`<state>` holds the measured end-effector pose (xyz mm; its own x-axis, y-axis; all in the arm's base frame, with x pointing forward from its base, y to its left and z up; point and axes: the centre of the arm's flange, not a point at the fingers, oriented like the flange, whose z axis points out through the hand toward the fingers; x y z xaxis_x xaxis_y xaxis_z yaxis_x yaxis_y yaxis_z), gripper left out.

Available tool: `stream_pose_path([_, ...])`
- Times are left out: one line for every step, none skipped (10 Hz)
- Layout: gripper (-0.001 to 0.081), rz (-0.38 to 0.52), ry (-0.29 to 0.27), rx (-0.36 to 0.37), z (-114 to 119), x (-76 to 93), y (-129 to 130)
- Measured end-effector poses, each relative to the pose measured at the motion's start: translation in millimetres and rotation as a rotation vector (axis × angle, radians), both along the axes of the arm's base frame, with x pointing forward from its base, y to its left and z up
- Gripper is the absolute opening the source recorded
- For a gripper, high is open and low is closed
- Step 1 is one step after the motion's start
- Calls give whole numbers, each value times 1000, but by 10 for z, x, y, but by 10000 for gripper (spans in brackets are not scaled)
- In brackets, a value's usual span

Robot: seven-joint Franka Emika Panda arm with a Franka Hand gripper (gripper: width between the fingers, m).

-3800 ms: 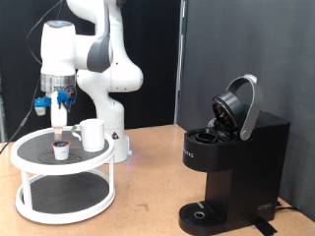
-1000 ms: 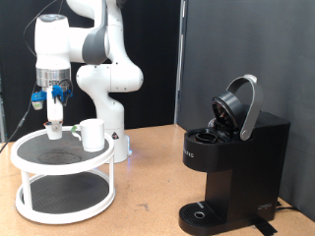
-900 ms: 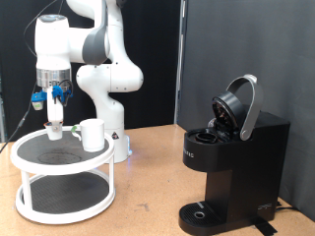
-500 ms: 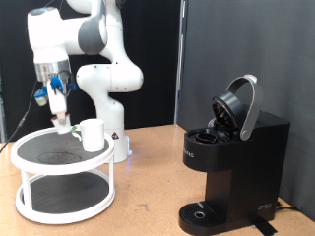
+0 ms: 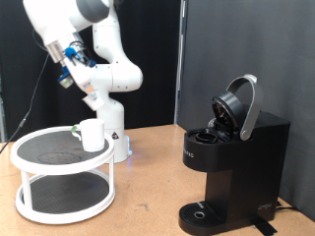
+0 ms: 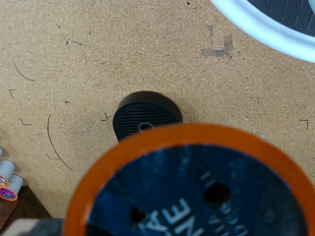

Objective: Make a cup of coffee with the keurig machine

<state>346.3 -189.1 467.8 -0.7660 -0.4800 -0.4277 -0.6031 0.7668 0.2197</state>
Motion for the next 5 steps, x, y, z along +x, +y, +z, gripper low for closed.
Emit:
stream_pose_path([380, 5, -1, -3, -10, -3, -5])
stream_pose_path([380, -8, -22, 26, 0, 17, 12])
stream_pose_path([380, -29, -56, 79, 37, 69, 64])
stream_pose_path([380, -43, -89, 137, 96, 152, 165])
stream_pose_path([380, -50, -107, 188, 157, 241, 280])
